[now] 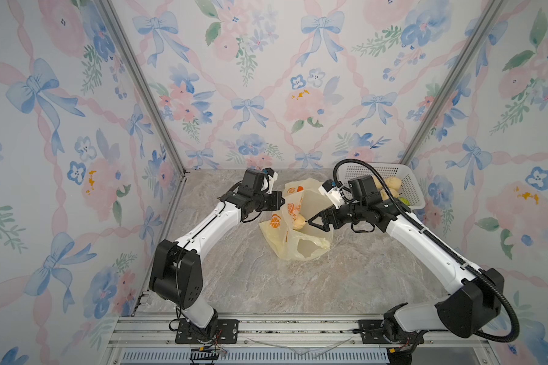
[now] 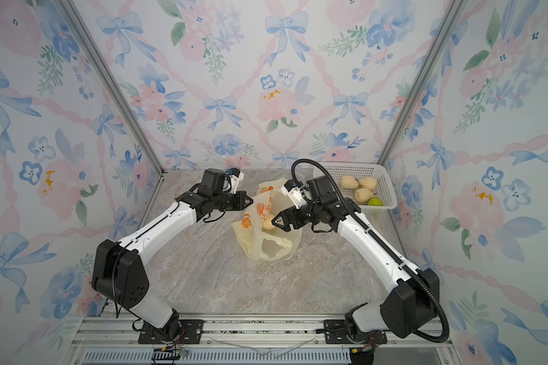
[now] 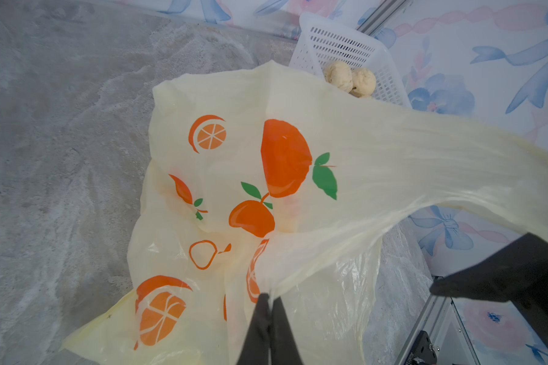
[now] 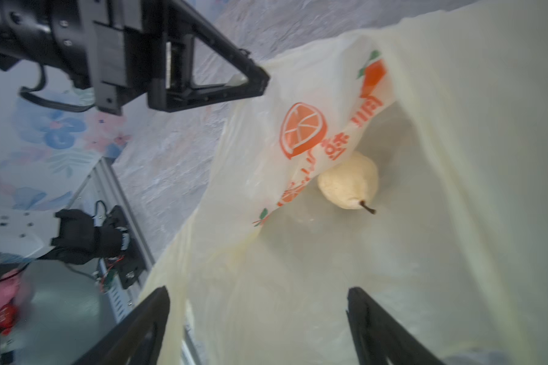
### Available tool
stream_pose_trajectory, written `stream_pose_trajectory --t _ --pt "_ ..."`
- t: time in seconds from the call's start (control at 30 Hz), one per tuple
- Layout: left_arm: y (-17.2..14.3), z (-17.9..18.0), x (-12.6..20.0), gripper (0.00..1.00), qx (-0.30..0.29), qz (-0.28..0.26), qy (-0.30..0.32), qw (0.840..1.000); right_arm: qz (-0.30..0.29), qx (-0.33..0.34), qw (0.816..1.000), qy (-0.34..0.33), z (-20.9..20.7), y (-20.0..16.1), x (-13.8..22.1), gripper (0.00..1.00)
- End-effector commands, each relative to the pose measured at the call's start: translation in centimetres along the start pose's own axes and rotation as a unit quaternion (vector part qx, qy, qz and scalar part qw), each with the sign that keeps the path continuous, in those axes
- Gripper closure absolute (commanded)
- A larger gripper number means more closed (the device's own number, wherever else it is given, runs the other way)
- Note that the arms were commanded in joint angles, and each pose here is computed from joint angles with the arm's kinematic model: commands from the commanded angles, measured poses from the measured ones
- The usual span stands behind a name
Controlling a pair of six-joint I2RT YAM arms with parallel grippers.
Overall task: Place the pears into plastic bags & tie knots
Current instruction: Place the pear in the plastic bag, then adjust the plastic bag at the center of the board.
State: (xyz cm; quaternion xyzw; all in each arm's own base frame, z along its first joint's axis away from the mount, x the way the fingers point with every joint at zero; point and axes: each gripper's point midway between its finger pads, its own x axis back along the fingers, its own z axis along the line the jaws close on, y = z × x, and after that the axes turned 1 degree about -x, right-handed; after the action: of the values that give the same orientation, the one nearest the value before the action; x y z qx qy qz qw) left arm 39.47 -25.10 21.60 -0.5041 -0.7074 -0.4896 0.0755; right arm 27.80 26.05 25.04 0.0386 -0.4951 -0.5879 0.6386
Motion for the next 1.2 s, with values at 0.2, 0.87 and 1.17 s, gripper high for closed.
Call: stream_pose_trajectory --t 0.2,0.87,1.17 --pt "0.0 1.1 -0.2 1.00 -0.013 0.023 0.009 1.000 -0.035 0.033 0.988 0.145 10.2 -0.1 4.8 0.12" --pt "0.6 2.6 0.6 1.00 -0.032 0.030 0.019 0.999 -0.019 0.229 0.894 -0.384 -7.0 4.6 3.0 0.31" --pt "5.4 3.8 0.8 1.00 -0.053 -0.007 0.030 0.998 -0.029 0.126 0.973 -0.189 1.1 3.7 3.2 1.00"
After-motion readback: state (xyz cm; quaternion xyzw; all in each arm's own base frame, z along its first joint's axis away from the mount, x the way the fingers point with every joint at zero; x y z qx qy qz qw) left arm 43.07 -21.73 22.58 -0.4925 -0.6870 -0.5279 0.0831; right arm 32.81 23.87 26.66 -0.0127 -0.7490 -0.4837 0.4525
